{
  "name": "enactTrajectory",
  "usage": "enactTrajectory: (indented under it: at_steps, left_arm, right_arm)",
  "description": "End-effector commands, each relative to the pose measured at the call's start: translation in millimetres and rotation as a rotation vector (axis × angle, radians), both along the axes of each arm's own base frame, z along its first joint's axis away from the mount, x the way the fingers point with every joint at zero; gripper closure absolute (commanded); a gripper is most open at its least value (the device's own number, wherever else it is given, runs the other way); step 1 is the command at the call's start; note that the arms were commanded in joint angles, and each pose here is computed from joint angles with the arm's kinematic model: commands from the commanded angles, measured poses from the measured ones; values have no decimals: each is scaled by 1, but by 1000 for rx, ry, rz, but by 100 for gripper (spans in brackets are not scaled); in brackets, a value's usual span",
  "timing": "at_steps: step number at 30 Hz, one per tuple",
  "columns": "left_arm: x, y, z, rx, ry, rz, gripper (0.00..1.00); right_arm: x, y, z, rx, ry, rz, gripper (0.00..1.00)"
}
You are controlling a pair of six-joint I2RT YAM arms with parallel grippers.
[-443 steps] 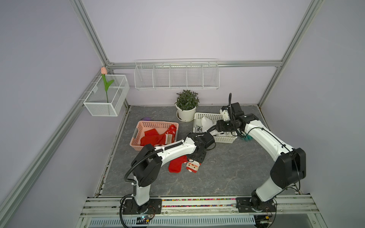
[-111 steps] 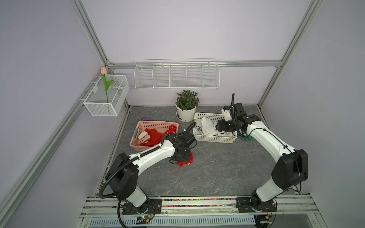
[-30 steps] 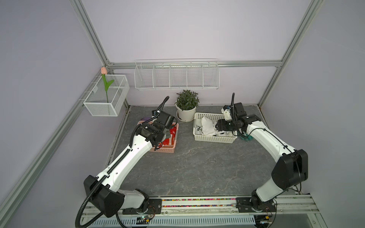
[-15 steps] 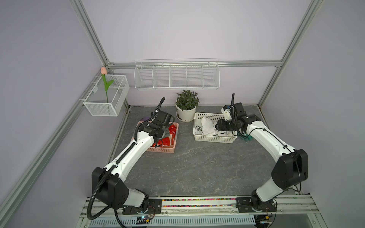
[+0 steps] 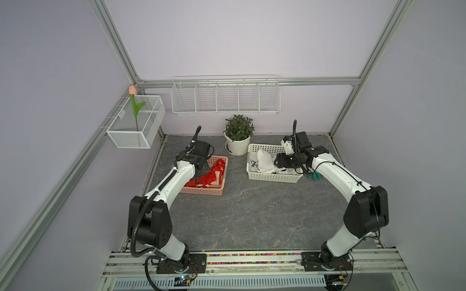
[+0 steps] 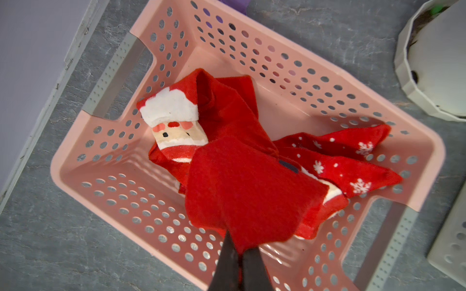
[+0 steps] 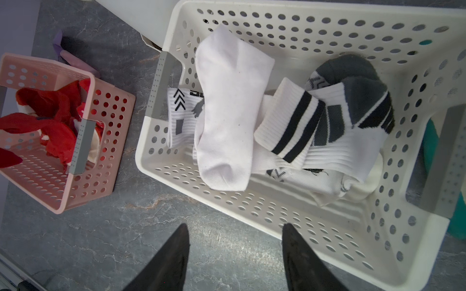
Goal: Sort the socks into the basket by color
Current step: Place the sock in the bin.
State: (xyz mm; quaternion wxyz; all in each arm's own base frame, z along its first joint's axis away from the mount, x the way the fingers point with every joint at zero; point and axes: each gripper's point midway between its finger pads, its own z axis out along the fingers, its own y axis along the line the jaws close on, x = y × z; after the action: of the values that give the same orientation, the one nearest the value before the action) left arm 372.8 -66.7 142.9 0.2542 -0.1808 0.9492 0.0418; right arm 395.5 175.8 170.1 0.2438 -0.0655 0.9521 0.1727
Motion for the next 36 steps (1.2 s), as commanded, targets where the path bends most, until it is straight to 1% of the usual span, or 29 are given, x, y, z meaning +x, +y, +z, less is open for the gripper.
enactTrajectory:
  at_steps: [1, 4, 6, 9, 13, 16, 18, 20, 22, 29, 32, 36]
  left_arm:
    - [15, 4, 6, 1, -28, 6, 100]
    - [23, 6, 3, -13, -29, 11, 100]
    - [26, 5, 2, -19, -25, 4, 96]
    - [29, 4, 3, -23, -8, -8, 87]
    - [32, 1, 3, -28, 0, -17, 71]
    - [32, 0, 7, -37, -12, -22, 64]
    - [32, 0, 9, -39, -17, -22, 63]
    - [32, 0, 11, -43, -20, -22, 58]
    - [32, -1, 14, -47, -20, -30, 51]
    - [26, -3, 29, -67, -59, -41, 21]
    - [25, -8, 33, -93, -75, -74, 15]
    - [26, -18, 37, -128, -99, -120, 13]
  right_arm:
    - [4, 3, 2, 11, -3, -9, 39]
    - [4, 2, 1, 3, -1, -12, 39]
    - [4, 1, 2, 0, -1, -14, 39]
    - [3, 0, 6, -3, -12, -16, 39]
    - [2, -1, 8, -3, -15, -13, 39]
    - [1, -1, 8, -6, -15, -12, 39]
    - [0, -2, 9, -7, -16, -10, 39]
    - [0, -2, 11, -5, -22, -12, 39]
    - [-1, -1, 13, 2, -28, -9, 39]
    - [-1, 0, 17, 12, -36, -5, 39]
    - [-3, -1, 18, 14, -43, -4, 39]
    - [-6, -2, 20, 17, -60, -4, 39]
